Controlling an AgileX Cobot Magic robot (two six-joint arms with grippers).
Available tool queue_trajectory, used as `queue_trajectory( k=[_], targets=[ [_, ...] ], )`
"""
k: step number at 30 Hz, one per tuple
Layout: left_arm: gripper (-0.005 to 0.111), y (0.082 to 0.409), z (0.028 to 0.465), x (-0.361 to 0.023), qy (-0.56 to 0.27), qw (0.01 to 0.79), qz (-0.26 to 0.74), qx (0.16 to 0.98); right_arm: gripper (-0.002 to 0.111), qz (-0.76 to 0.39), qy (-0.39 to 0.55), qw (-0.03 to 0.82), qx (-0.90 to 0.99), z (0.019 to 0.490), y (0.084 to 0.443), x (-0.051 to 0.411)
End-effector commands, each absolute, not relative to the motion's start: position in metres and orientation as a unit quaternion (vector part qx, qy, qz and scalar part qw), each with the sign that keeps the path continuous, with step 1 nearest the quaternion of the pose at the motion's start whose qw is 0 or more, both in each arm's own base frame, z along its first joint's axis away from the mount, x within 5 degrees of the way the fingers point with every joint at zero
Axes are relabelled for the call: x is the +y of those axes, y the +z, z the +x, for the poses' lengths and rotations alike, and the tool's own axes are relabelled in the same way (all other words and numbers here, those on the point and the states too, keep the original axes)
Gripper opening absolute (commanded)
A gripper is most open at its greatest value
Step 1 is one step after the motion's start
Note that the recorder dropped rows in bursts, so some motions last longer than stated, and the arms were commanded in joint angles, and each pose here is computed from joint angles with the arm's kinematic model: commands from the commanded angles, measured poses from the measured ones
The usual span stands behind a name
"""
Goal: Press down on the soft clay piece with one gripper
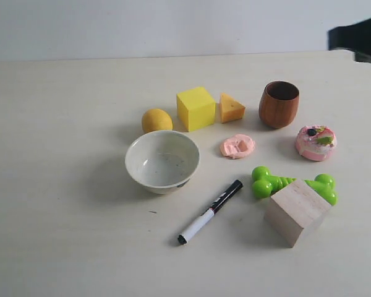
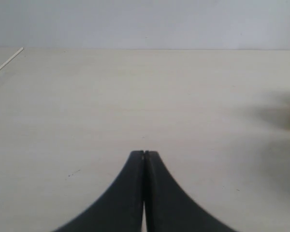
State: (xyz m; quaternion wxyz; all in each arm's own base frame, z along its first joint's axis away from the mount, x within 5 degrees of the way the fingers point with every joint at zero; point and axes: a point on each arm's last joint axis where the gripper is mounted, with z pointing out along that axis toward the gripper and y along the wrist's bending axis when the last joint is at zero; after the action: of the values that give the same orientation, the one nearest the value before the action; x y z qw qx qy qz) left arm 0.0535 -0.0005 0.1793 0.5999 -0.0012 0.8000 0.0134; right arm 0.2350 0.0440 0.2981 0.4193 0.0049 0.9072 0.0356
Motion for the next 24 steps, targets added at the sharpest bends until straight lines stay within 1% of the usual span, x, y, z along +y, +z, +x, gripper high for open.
queue_trajectory(
  k=[1, 5, 11, 16, 24],
  targets=[
    [0.000, 0.181, 0.053, -0.001, 0.010, 0.607, -0.002, 0.795, 0.000, 0.061, 0.012, 0.453, 0.889, 0.200, 0.294, 0.009],
    [0.000, 0.181, 0.053, -0.001, 0.010, 0.607, -0.002, 0.795, 0.000, 0.106, -0.006, 0.488, 0.866, 0.160, 0.282, -0.012],
    [0.000, 0.181, 0.053, -0.001, 0.010, 0.607, -0.002, 0.795, 0.000, 0.152, -0.033, 0.532, 0.833, 0.117, 0.266, -0.025],
    [0.000, 0.181, 0.053, -0.001, 0.010, 0.607, -0.002, 0.795, 0.000, 0.151, -0.031, 0.563, 0.812, 0.102, 0.257, -0.023],
    [0.000, 0.181, 0.053, -0.001, 0.010, 0.607, -0.002, 0.795, 0.000, 0.134, -0.018, 0.593, 0.794, 0.103, 0.247, -0.020]
  ],
)
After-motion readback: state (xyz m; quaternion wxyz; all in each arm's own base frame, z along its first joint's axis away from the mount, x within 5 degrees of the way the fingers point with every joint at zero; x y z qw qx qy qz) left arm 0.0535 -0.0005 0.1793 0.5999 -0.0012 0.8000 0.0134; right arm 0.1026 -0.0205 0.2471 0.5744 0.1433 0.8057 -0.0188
